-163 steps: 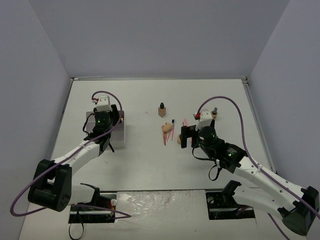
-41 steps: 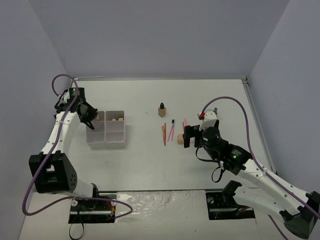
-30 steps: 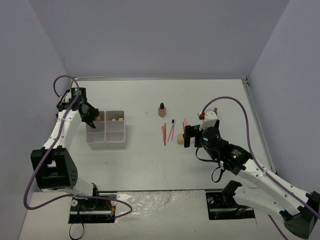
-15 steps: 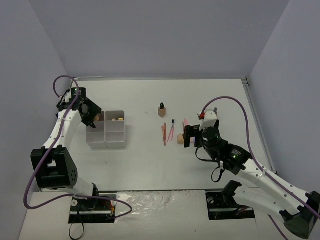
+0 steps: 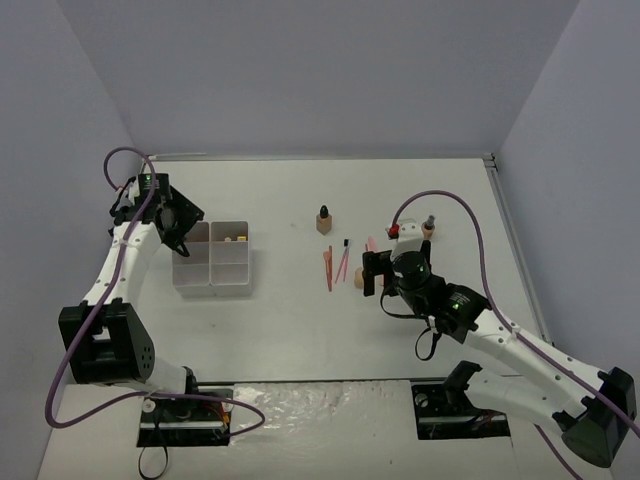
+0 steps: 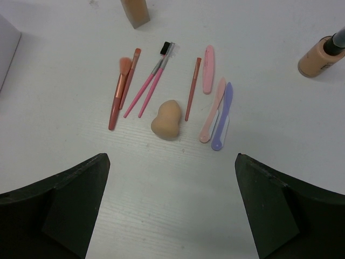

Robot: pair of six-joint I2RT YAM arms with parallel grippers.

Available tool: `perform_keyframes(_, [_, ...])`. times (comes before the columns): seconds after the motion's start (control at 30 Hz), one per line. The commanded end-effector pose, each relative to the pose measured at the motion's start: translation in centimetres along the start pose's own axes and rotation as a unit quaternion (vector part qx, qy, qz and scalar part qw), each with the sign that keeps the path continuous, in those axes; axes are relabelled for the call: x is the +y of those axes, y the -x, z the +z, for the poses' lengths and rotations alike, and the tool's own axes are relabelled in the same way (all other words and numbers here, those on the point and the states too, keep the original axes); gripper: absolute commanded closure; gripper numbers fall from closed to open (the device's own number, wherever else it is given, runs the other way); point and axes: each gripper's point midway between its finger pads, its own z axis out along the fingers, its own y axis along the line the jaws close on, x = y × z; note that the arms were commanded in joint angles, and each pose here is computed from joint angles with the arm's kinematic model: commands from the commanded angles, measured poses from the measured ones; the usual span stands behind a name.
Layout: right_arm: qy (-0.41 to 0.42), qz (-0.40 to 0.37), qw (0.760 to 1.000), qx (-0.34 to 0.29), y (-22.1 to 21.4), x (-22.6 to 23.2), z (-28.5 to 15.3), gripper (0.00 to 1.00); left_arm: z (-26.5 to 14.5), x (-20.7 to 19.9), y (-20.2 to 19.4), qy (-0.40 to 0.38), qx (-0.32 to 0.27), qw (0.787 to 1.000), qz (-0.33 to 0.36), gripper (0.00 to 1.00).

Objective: Organize the makeup

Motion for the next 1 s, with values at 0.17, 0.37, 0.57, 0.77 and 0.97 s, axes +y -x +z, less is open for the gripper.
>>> perform_keyframes(0.17, [-0.029,0.045,0.999,0.003,0.5,0.2,2.2,0.05,-5.0,-3.7,3.2,-0.107,-0.074,0.990,0.062,0.36])
perform_keyframes(0.37, [-0.048,0.046,0.997,0.048,-1.3,0.6,4.9,0.15,-8.2,-3.0,2.1,-0.157,-0.107,0.970,0.154,0.11])
perform_keyframes(0.57, [-0.042,0.039,0.994,0.095,-3.9,1.7,7.5,0.21,-9.4,-0.3,0.0,-0.151,-0.107,0.959,0.213,0.03])
perform_keyframes(0.77, [-0.037,0.041,0.994,0.099,-4.5,2.4,9.8,0.28,-10.3,0.1,-1.7,-0.173,-0.086,0.955,0.225,0.03])
perform_keyframes(0.97, [-0.051,0.034,0.992,0.112,-6.0,2.0,11.6,0.39,-11.4,-1.6,-3.0,-0.224,-0.064,0.947,0.223,0.03])
